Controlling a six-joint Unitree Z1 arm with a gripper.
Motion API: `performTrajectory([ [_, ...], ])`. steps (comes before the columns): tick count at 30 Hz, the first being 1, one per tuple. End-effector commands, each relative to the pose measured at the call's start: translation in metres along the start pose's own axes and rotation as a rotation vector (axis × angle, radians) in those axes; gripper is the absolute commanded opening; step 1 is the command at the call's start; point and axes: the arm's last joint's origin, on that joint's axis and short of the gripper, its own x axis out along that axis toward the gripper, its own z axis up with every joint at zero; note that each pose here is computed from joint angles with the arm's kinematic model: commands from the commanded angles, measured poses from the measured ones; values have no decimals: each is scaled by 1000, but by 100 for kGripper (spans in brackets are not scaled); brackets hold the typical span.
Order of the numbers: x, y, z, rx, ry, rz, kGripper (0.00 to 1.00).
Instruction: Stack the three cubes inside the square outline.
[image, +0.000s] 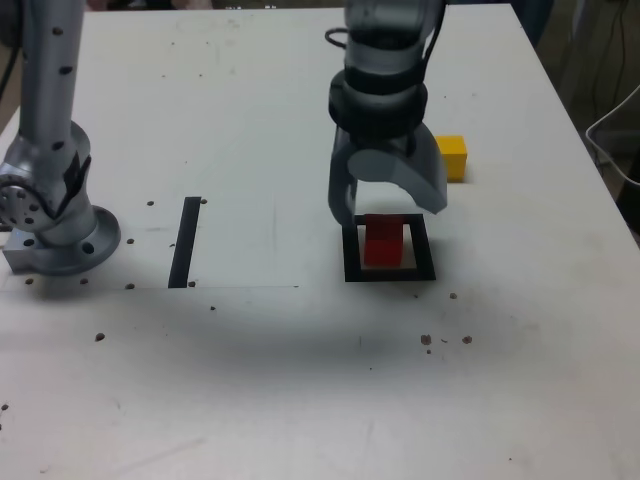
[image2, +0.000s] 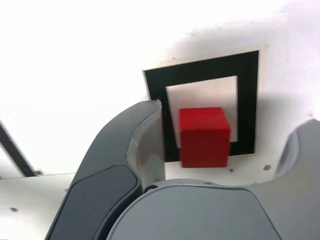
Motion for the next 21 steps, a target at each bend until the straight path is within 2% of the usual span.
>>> performTrajectory([
  [1,-3,1,-3,11,9,4,100],
  [8,-11,2,-11,35,31,4,100],
  [15,-20,18,-19,49,86,2,100],
  [21,-31,23,-23,90,112,-4,100],
])
